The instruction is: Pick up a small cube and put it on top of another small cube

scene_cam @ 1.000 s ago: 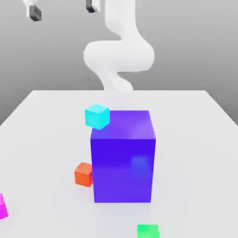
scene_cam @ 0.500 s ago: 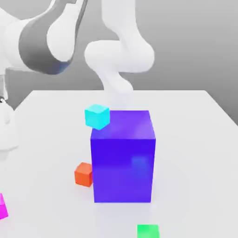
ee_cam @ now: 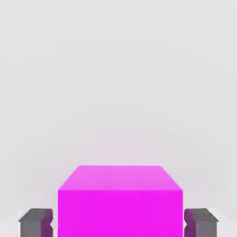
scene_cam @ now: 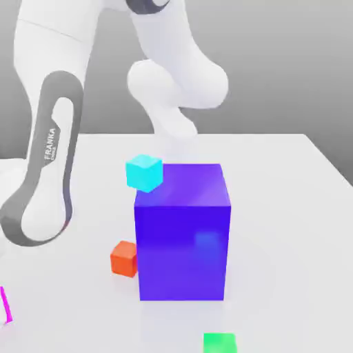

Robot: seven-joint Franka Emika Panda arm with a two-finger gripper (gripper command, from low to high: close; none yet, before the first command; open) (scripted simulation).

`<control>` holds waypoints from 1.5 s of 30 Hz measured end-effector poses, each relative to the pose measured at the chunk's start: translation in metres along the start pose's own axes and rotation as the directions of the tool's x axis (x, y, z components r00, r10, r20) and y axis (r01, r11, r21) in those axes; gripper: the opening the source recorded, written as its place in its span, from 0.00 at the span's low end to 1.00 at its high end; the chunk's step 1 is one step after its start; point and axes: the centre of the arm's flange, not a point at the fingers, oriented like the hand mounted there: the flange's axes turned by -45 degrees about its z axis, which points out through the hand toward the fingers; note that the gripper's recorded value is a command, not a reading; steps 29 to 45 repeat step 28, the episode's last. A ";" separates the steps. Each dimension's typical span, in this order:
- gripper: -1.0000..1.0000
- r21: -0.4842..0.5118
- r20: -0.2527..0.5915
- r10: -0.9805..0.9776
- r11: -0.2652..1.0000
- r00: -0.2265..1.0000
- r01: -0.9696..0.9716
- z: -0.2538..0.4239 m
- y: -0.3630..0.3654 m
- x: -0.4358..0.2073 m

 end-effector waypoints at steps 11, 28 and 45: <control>0.00 0.012 0.011 -0.325 0.946 0.946 0.325 -0.068 -0.083 -0.042; 1.00 0.002 0.001 -0.998 0.061 0.061 0.998 -0.053 -0.294 -0.275; 1.00 0.002 0.001 -0.998 0.061 0.061 0.998 -0.053 -0.294 -0.275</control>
